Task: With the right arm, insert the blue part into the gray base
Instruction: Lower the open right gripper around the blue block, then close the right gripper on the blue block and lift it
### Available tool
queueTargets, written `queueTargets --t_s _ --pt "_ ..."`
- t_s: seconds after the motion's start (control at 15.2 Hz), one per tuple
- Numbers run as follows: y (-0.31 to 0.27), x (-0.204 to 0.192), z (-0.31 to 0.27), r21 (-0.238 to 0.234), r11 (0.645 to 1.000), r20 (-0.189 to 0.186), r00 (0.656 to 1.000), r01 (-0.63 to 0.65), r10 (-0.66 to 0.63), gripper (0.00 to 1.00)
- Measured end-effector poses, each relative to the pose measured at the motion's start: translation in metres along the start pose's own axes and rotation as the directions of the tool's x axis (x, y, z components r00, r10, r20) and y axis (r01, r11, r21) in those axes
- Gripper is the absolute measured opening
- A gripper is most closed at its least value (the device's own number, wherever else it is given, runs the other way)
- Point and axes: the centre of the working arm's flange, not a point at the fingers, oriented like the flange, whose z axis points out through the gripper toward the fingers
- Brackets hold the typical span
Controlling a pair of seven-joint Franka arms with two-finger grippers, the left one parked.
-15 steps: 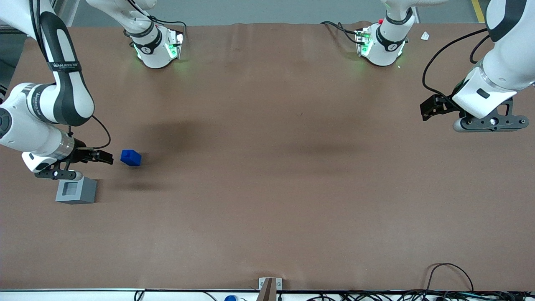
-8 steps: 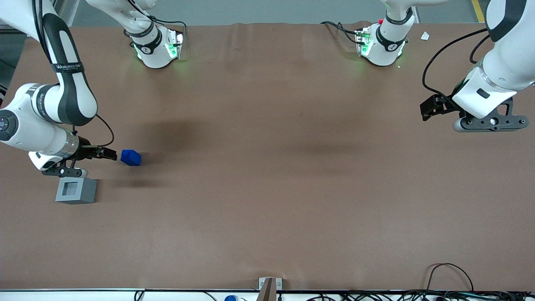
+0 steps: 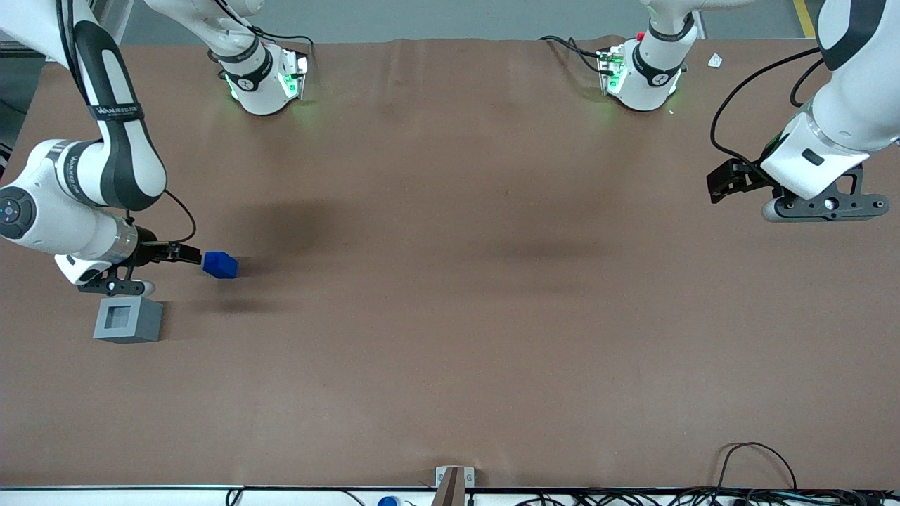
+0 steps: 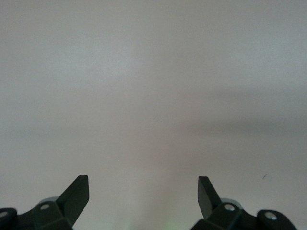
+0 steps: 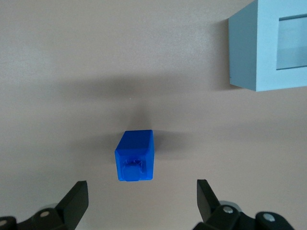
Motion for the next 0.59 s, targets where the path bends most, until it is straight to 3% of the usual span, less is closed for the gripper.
queueTargets --t_s 0.2,0.4,0.59 --pt "0.005 0.000 -0.001 0.001 0.991 -0.003 0.991 0.132 -0.132 1.00" --pt "0.021 -0.003 -0.001 0.010 0.986 0.006 0.986 0.169 -0.169 1.00" --pt "0.029 -0.007 0.002 0.076 0.987 0.016 0.989 0.143 -0.145 1.00"
